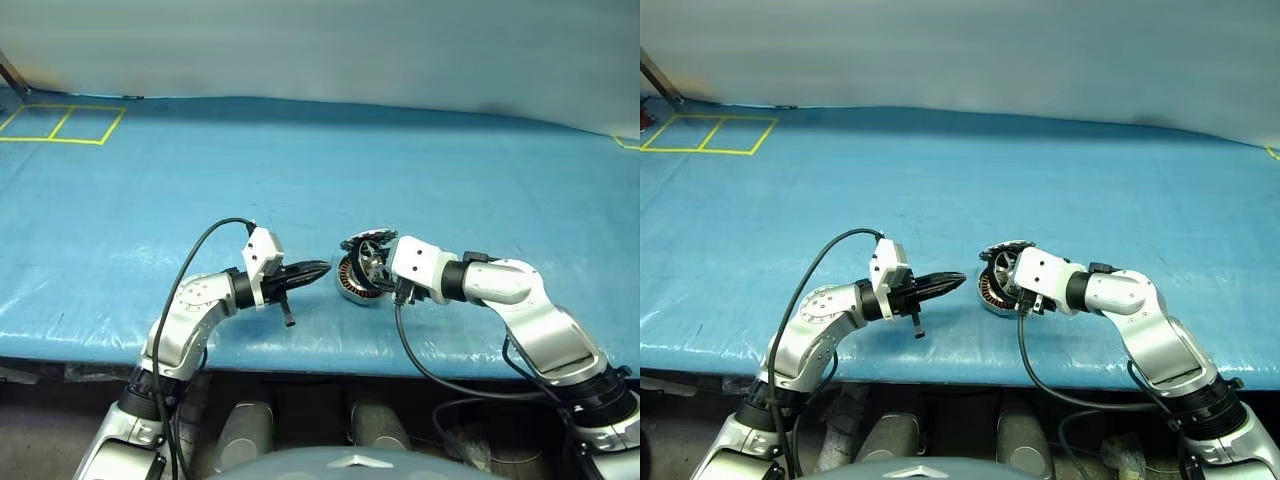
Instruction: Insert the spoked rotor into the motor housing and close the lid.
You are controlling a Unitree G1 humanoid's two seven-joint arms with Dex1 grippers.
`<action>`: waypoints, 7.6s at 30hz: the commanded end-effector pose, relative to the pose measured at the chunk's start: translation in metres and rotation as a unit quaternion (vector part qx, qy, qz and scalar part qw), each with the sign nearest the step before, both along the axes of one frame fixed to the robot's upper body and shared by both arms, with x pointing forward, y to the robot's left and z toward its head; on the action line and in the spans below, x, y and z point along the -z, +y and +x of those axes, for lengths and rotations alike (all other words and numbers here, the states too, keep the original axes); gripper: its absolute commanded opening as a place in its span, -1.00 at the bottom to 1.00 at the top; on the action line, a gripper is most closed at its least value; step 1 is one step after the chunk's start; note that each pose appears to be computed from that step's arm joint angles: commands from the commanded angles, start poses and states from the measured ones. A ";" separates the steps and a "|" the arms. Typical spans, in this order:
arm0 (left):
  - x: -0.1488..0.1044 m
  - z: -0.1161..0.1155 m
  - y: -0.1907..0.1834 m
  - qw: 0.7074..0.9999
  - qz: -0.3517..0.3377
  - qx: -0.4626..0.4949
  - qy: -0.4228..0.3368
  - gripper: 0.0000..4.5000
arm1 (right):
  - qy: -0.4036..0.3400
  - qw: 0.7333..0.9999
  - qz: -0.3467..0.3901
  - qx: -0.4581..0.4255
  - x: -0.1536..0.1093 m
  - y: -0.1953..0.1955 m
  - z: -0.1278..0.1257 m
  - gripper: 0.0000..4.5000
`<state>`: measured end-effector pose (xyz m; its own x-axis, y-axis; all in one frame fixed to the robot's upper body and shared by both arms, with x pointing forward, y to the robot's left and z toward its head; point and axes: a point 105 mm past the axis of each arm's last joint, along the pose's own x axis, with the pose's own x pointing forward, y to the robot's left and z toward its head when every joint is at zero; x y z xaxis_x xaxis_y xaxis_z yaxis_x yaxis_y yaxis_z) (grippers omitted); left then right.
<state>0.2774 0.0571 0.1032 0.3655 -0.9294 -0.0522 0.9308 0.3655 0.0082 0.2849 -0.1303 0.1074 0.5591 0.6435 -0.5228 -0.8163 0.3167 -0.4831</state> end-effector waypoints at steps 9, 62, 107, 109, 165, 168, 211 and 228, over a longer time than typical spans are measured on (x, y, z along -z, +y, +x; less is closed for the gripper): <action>-0.002 0.000 0.002 1.000 -0.005 -0.001 -0.013 -1.00 | -0.034 0.999 -0.040 -0.014 -0.010 -0.008 0.004 -0.16; -0.001 0.005 0.000 1.000 -0.006 -0.006 -0.015 -1.00 | 0.051 0.989 0.125 0.068 0.017 0.016 0.002 -0.78; 0.005 0.005 0.001 1.000 0.006 -0.024 -0.015 -1.00 | 0.059 0.945 0.306 0.104 -0.010 0.032 0.015 -0.78; 0.005 0.005 0.001 1.000 0.004 -0.023 -0.016 -1.00 | 0.051 0.955 0.272 0.107 -0.002 0.028 0.008 -0.78; -0.039 0.061 -0.090 0.985 0.022 0.148 -0.085 -1.00 | 0.030 0.914 0.302 0.270 0.007 -0.022 -0.073 -0.78; -0.033 0.061 -0.092 0.984 0.028 0.152 -0.085 -1.00 | 0.027 0.910 0.297 0.287 0.009 -0.027 -0.078 -0.78; -0.065 -0.015 -0.059 0.960 -0.030 0.229 -0.157 -1.00 | 0.003 0.917 0.327 0.229 -0.012 -0.007 -0.060 -0.78; 0.011 -0.018 0.023 0.997 0.052 0.063 -0.012 -1.00 | 0.001 0.947 0.273 0.168 0.003 0.009 -0.007 0.98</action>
<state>0.2613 0.0809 0.0788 0.2460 -0.9514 -0.1851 0.9692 0.2443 0.0324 0.2779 -0.1230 0.0993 0.7984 0.5754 -0.1776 -0.6007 0.7817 -0.1675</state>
